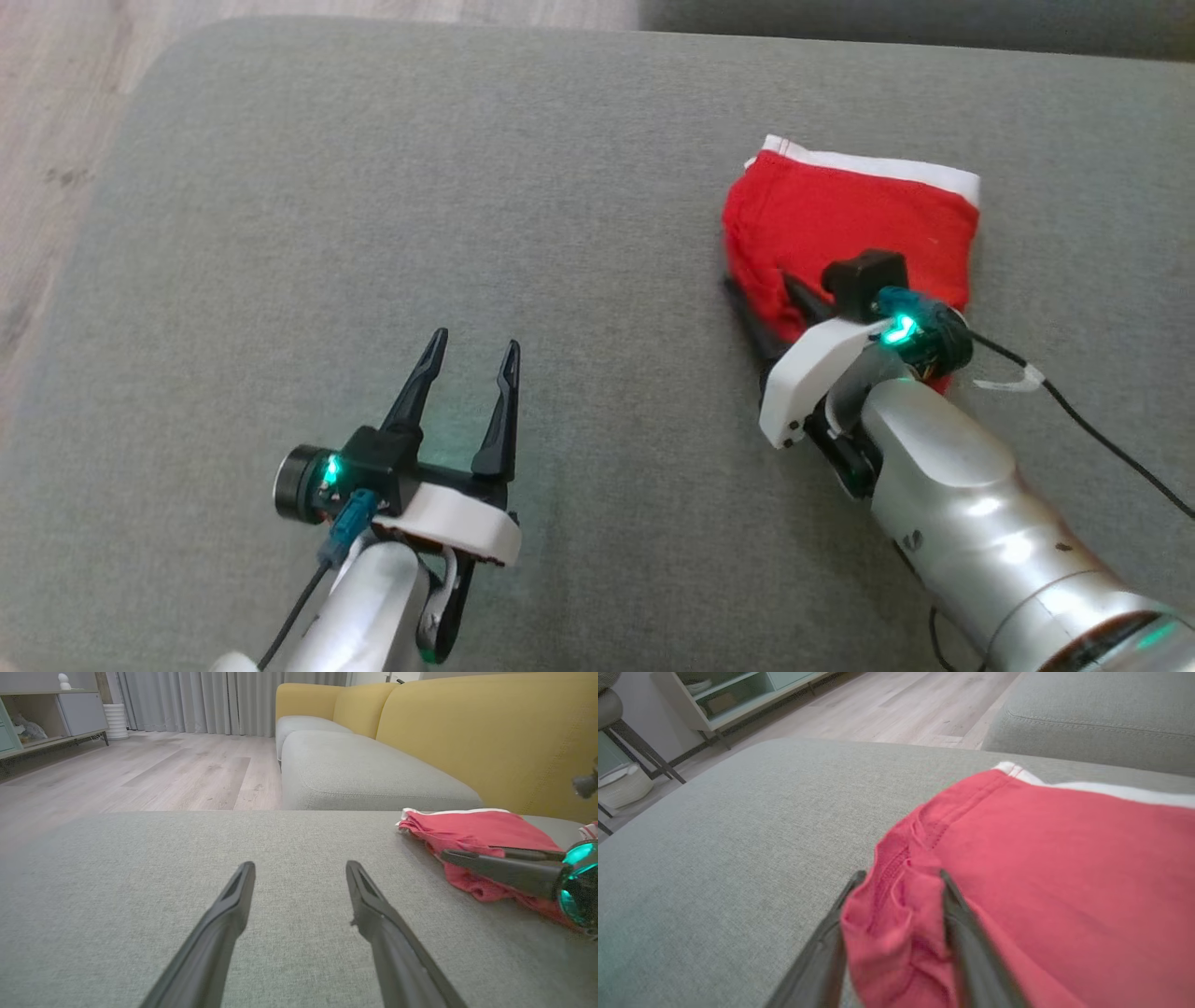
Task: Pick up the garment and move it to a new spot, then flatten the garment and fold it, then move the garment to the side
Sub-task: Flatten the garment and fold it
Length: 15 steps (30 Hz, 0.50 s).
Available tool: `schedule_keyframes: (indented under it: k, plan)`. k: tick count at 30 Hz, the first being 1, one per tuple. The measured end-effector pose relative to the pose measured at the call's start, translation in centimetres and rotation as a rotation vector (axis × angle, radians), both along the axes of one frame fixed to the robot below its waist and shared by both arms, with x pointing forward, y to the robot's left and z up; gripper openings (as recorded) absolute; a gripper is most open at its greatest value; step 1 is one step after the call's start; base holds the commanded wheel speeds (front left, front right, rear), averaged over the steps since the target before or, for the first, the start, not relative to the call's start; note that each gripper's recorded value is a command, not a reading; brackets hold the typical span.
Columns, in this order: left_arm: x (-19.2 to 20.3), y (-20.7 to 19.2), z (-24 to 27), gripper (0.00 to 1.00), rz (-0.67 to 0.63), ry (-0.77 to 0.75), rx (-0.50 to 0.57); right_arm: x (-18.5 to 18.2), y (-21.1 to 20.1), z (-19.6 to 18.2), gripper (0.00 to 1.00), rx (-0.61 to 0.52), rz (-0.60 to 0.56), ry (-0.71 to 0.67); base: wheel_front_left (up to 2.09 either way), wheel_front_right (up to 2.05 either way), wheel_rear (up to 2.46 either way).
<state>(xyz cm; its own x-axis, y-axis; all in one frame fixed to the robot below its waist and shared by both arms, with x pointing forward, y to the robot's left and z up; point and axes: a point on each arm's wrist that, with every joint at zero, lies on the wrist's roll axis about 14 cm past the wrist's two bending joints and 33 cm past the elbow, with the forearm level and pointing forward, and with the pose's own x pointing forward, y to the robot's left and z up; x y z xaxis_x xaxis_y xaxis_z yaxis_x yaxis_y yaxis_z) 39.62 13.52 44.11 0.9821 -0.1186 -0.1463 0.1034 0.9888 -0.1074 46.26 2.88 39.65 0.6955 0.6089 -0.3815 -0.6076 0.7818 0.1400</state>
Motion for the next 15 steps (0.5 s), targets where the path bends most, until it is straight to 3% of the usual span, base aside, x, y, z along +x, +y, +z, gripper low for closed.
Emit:
schedule_keyframes:
  k: [6, 15]
  plan:
    - [0.6, -0.8, 0.6, 1.00, -0.024, -0.020, -0.005, -0.3, -0.6, 0.9, 1.00, 0.002, 0.002, -0.046, 0.00, 0.00, 0.00]
    - [1.8, -2.8, 3.6, 1.00, -0.072, -0.108, -0.030, 2.0, -5.7, 9.7, 1.00, 0.148, -0.179, -0.300, 0.00, 0.00, 0.00]
